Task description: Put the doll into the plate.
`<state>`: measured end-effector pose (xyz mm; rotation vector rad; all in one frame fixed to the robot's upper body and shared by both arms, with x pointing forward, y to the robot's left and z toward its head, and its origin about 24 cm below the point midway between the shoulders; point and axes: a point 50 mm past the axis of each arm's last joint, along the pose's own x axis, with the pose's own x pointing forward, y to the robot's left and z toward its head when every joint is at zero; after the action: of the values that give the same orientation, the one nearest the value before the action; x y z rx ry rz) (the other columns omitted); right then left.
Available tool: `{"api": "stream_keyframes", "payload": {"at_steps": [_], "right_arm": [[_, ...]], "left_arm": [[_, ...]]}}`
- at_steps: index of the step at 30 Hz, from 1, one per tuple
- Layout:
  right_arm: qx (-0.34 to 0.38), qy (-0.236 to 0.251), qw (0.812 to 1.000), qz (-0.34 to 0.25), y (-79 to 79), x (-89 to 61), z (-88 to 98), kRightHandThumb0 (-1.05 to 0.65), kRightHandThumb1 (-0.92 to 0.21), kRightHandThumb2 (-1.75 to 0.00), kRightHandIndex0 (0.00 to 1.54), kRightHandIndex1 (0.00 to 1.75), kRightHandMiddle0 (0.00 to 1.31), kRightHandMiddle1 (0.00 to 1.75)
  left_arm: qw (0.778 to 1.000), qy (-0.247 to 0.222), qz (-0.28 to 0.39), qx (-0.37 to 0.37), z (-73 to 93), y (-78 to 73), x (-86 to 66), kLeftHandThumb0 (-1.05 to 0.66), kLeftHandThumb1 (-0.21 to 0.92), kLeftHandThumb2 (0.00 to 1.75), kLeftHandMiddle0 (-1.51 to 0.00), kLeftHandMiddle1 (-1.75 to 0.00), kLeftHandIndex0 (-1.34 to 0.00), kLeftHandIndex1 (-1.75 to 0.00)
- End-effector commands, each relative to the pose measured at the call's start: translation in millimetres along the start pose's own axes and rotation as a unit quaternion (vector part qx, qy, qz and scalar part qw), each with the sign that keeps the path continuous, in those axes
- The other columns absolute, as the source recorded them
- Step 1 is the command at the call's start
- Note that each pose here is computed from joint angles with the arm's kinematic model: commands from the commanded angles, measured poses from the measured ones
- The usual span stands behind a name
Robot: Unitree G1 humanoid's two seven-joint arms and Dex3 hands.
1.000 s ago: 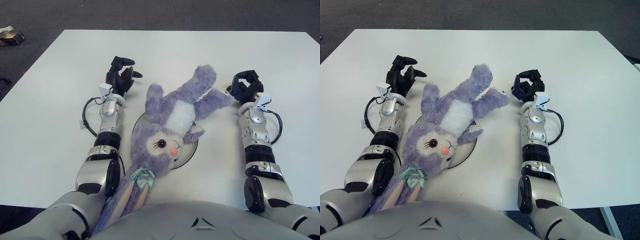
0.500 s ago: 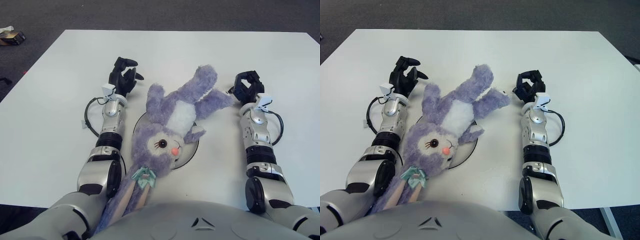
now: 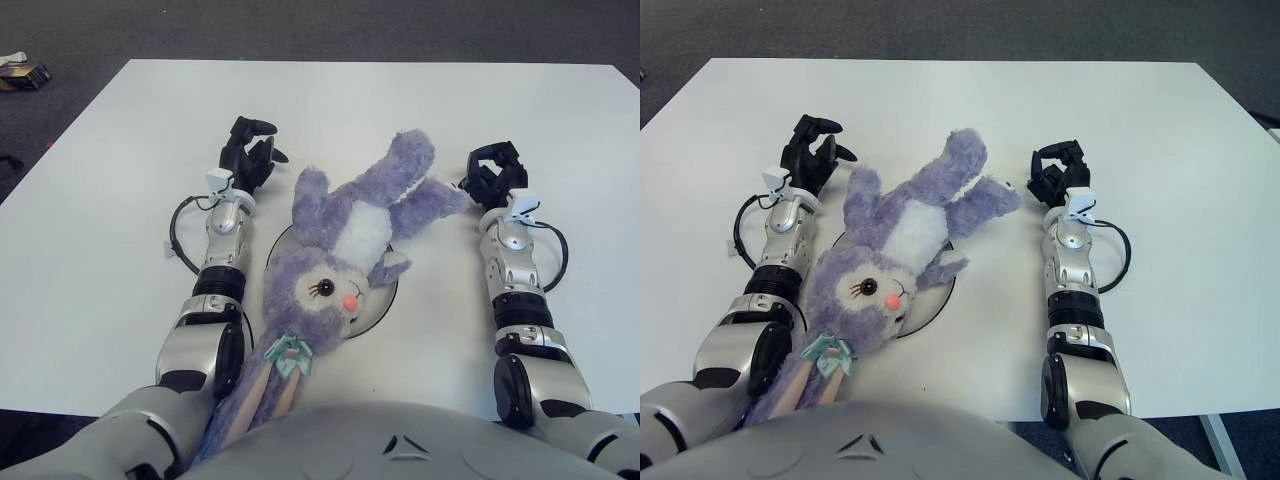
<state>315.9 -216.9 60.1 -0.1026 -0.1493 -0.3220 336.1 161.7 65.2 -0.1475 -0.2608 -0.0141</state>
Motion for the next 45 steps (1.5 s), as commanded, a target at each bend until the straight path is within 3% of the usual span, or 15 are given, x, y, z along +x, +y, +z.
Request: {"api": "stream_keyframes", "payload": {"at_steps": [1, 35, 45], "right_arm": [[-0.016, 0.027, 0.999, -0.011, -4.4, -10.3, -15.4, -0.37, -0.76, -0.7, 0.74, 1.75, 0.33, 1.71], [-0.027, 0.032, 0.999, -0.023, -2.6, -13.7, -23.9, -0.37, -0.76, -0.69, 0.81, 1.75, 0.35, 1.69], [-0.008, 0.022, 0.999, -0.036, 0.6, -21.4, -33.3, -0.37, -0.75, -0.7, 0.81, 1.75, 0.35, 1.7]], "left_arm": [[0.999, 0.049, 0.017, -0.013, -22.7, 2.6, -19.6, -0.35, 0.92, 0.38, -0.67, -1.6, -0.35, -1.6], [0.998, 0.052, 0.015, -0.015, -21.0, 1.9, -20.0, -0.35, 0.92, 0.36, -0.67, -1.61, -0.37, -1.58], [0.998, 0.054, 0.017, -0.013, -21.8, 1.3, -21.9, -0.35, 0.92, 0.36, -0.67, -1.62, -0.37, -1.57]]}}
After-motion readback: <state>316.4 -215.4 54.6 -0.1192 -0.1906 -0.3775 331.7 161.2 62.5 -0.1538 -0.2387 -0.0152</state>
